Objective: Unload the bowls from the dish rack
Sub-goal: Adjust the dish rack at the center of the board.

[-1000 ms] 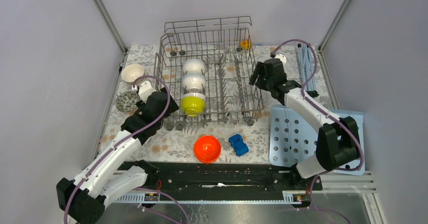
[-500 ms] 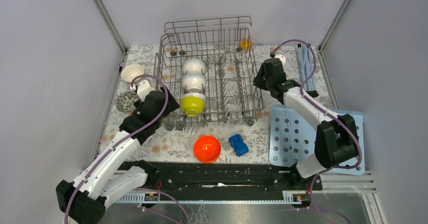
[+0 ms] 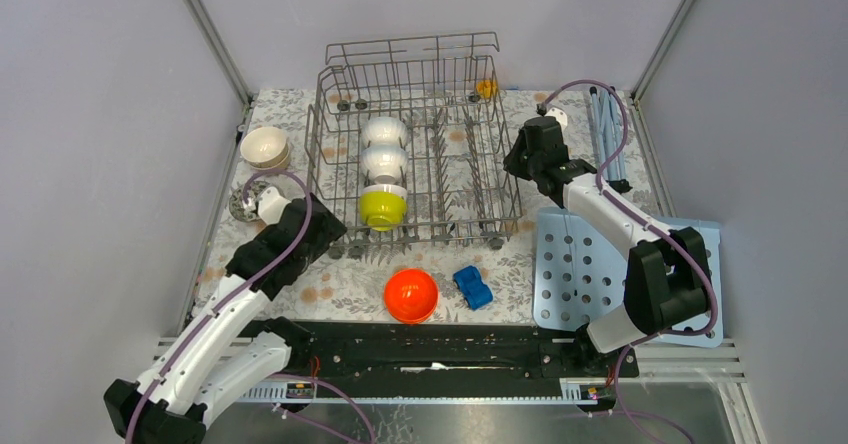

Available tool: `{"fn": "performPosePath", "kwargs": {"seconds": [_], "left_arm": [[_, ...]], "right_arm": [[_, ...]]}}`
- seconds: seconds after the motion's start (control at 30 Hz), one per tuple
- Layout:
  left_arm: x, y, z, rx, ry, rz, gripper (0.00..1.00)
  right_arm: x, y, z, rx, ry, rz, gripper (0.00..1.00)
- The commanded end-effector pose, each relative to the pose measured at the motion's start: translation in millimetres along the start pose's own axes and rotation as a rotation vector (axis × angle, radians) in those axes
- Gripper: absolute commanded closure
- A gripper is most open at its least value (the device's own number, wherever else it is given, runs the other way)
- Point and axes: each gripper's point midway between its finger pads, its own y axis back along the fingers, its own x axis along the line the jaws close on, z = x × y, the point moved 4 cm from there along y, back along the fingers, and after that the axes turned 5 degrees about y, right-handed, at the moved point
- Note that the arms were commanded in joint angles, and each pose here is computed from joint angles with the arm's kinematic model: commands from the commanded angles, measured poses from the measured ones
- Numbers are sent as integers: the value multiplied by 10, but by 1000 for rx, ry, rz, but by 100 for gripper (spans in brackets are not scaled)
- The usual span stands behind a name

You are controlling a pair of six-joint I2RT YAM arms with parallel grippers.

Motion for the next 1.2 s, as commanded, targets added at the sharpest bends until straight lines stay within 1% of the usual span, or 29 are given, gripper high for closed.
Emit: {"fn": "performPosePath", "kwargs": {"seconds": [0.0,0.07,0.13,0.2,0.27,0.33,0.57,0.6,0.7,0.87,0.93,1.17], "left_arm": [[-29,-44,-69,17,130,-28,7],[-76,-96,-42,-7,132,-35,10],[-135,-159,-20,-24,117,-35,15],[-195,-226,8,-40,101,-24,25],[-265,-279,42,-53,90,-17,37],[-340,-319,72,-62,82,-22,44],[-555,-408,241,-116,62,-34,64],[-575,-425,260,-121,62,-34,69],[-658,-472,332,-141,66,-48,78],[-762,-580,453,-166,64,-66,91],[-801,-637,488,-164,64,-70,99],[-912,-821,521,-152,60,-89,100]], "right_arm": [[121,138,57,-13,-45,75,83],[110,164,51,-14,-45,75,87],[104,198,40,-12,-43,77,93],[96,238,33,-13,-43,78,100],[93,278,30,-14,-44,83,100],[88,310,27,-15,-43,85,100],[91,371,31,-29,-51,100,100],[86,368,31,-31,-51,97,100],[82,366,40,-40,-56,95,100],[84,402,70,-63,-72,100,100],[93,425,91,-70,-78,103,100],[123,494,113,-75,-103,124,100]]}}
